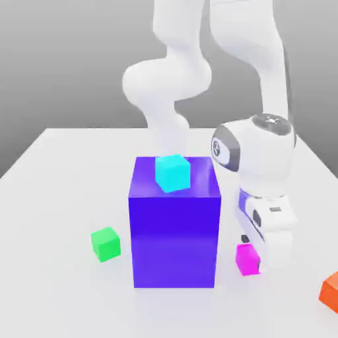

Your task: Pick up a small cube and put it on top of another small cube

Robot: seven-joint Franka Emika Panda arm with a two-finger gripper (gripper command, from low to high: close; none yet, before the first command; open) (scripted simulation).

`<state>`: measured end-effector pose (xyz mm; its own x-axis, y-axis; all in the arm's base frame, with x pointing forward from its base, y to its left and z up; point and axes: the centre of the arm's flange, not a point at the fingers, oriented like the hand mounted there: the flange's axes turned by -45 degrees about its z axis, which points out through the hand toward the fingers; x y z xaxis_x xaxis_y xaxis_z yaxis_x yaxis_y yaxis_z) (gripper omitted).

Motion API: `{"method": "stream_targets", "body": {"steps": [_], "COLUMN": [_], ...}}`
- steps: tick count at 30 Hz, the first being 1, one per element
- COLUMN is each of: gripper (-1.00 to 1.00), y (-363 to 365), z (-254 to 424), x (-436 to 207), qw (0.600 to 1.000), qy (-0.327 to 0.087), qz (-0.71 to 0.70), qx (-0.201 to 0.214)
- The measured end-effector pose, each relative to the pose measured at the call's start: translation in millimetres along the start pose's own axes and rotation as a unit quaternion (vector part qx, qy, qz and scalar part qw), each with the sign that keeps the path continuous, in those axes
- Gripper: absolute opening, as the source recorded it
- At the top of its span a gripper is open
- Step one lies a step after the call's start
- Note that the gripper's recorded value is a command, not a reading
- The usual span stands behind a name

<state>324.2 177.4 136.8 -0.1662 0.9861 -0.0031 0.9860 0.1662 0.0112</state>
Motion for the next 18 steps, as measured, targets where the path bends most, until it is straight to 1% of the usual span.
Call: {"method": "stream_targets", "body": {"steps": [1, 2, 8, 9, 18], "gripper": [0.00, -1.00, -1.00, -1.00, -1.00], "y": [-2, -5, -6, -4, 5], "z": [6, 10, 12, 10, -31], "x": [0, 1, 1, 1, 0], "qw": [1.000, 1.000, 1.000, 1.000, 1.000], "qy": [0.000, 0.000, -0.001, 0.000, -0.001], "qz": [0.001, -0.005, -0.004, -0.002, -0.001], "qx": [0.002, 0.007, 0.012, 0.008, -0.005]}}
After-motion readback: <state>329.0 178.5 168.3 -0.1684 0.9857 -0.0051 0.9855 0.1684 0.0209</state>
